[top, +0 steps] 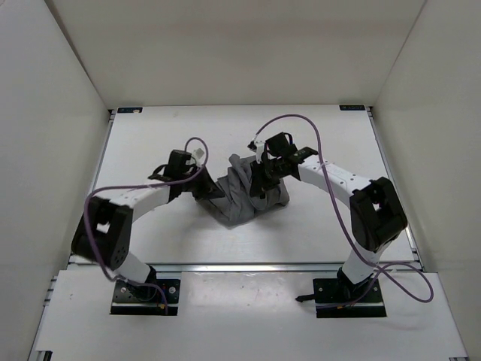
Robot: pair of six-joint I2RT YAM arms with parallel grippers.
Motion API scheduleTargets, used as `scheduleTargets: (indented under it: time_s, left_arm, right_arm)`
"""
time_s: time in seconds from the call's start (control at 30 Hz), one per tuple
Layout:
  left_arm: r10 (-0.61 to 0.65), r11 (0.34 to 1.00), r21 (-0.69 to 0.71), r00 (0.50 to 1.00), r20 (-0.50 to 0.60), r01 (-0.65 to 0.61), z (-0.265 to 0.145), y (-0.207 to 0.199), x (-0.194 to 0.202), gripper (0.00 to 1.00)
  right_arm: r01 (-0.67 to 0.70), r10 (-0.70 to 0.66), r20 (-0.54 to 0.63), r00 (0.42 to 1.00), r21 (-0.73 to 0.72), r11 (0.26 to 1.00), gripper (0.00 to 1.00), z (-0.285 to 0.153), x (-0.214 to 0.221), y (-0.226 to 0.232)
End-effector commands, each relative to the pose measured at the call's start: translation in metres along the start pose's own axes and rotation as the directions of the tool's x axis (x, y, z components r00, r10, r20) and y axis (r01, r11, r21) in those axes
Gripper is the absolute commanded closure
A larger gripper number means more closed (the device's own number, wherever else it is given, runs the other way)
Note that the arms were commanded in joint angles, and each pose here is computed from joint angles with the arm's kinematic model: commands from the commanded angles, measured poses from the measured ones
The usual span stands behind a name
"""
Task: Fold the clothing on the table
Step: Fold the skirt
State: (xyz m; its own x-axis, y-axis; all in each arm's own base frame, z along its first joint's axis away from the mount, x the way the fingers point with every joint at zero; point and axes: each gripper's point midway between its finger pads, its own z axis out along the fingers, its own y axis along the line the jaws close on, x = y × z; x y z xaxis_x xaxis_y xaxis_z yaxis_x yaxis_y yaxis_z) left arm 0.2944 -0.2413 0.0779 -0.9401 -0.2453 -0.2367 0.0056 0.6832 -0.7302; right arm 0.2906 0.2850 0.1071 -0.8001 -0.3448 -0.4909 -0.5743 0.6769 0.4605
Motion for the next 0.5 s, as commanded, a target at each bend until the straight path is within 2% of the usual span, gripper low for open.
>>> scheduleTargets:
  time_s: [0.0,0.1,0.23,0.47]
  left_arm:
    - [0.026,1.000,-0.020,0.995,0.098,-0.024,-0.030,0.005,-0.005,1.00]
    - [0.028,0.997,-0.073,0.993,0.113,-0.020,-0.028,0.017,0.002,1.00]
    - [0.035,0.989,-0.147,0.997,0.071,-0.024,-0.008,0.035,0.015,1.00]
    - [0.040,0.983,-0.181,0.999,0.002,-0.039,0.016,0.053,0.024,1.00]
  right_arm:
    - [0.050,-0.045,0.089,0.995,-0.049,0.998,1.00,-0.018,-0.029,0.019]
    - [0.068,-0.062,0.085,0.994,-0.068,0.995,1.00,-0.014,-0.031,0.024]
    - [0.103,-0.095,0.067,0.993,-0.117,0.988,1.00,-0.007,-0.029,0.040]
    - [0.144,-0.134,0.066,0.989,-0.178,0.973,1.00,-0.002,-0.030,0.066]
